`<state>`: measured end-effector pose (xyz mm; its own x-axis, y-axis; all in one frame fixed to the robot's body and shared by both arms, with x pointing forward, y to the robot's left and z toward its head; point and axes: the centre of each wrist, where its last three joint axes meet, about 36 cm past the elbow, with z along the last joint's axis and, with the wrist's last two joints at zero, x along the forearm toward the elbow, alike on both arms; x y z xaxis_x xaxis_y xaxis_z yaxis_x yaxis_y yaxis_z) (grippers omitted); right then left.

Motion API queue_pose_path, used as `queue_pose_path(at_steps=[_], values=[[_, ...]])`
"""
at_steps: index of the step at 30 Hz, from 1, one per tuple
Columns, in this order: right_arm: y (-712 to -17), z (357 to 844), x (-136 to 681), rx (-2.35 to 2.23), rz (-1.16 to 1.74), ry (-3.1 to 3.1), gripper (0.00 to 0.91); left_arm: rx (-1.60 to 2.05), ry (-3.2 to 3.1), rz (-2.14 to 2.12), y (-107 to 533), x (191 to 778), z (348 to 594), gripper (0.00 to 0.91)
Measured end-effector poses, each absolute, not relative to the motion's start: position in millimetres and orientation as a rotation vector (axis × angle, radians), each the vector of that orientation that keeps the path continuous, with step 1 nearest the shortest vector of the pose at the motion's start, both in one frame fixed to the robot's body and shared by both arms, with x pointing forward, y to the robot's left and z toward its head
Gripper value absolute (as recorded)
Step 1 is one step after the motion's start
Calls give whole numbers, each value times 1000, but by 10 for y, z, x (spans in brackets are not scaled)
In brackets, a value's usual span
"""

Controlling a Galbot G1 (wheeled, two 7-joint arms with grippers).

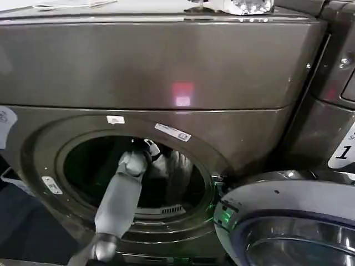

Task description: Grasp the clothes from the dryer.

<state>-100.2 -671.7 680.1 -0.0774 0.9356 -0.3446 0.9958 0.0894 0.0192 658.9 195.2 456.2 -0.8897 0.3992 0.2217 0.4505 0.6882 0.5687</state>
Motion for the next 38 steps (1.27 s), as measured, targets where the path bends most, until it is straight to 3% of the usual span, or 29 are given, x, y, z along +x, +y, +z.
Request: queue_pose_path(at_steps=[14, 38], values=[[-6713, 6766, -983, 1915, -346, 2102, 907, -119, -3074, -446, 1856, 6292, 4765, 0], [-6676, 6783, -970, 1921, -337, 2102, 907, 0, -3083, -320, 1860, 6293, 4858, 0]])
